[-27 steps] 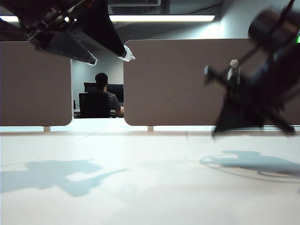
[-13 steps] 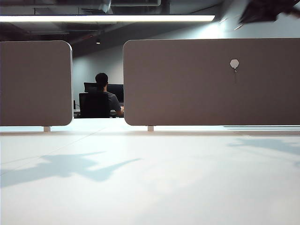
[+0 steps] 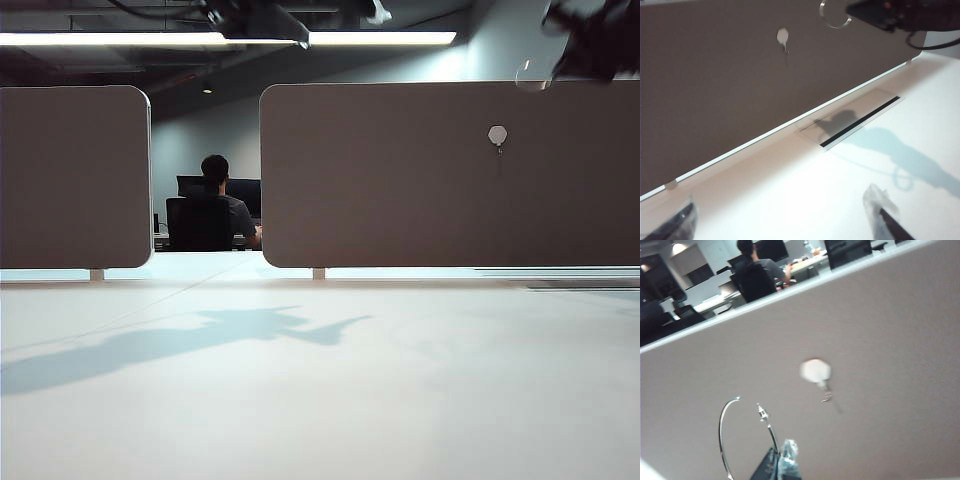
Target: Hang the earring on the hook.
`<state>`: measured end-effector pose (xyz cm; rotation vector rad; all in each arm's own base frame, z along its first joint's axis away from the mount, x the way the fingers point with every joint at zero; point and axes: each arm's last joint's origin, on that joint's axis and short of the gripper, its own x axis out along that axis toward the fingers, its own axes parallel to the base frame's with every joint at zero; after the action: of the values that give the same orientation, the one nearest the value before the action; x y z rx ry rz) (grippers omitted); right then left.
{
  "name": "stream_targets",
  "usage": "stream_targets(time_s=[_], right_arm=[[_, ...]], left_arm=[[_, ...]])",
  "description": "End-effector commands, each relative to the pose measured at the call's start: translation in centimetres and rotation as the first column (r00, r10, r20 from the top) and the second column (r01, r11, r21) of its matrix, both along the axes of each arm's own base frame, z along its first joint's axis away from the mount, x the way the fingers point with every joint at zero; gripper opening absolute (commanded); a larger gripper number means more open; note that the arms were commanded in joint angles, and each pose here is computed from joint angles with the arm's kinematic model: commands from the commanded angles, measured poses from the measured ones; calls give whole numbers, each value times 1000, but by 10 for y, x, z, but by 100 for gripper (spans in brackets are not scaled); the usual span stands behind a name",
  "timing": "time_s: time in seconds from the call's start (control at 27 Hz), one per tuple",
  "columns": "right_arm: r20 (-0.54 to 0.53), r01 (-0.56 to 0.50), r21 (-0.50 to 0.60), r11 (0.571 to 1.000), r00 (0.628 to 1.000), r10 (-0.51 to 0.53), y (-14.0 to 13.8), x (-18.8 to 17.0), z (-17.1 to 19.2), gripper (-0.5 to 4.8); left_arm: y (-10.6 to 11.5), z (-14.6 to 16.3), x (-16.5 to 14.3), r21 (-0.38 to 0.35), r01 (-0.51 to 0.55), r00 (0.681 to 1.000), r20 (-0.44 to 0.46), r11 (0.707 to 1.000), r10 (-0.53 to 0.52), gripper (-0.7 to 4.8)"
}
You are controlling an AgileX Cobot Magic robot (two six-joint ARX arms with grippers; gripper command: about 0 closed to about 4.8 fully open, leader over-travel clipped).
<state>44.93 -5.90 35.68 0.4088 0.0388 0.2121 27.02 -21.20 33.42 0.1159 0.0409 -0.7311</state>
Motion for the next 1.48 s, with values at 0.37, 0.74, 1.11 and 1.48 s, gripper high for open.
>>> stream_targets(time_s=[0.37, 0.74, 1.11, 1.48], right_arm=[[24, 117, 153, 981, 992, -122, 22, 104, -64, -7], [54, 192, 173, 966, 978, -204, 21, 117, -65, -7], [-61, 218, 204, 954, 976, -210, 20, 127, -101, -7], [-82, 216, 210, 954, 976, -203, 20, 131, -115, -2]], left_arm=[[19, -19, 46, -89, -113, 994, -7, 990, 113, 479], [21, -20, 48, -87, -122, 992, -5, 989, 123, 479], [21, -20, 48, -85, -123, 992, -6, 989, 123, 479], [21, -23, 48, -68, -125, 992, -27, 990, 123, 479]])
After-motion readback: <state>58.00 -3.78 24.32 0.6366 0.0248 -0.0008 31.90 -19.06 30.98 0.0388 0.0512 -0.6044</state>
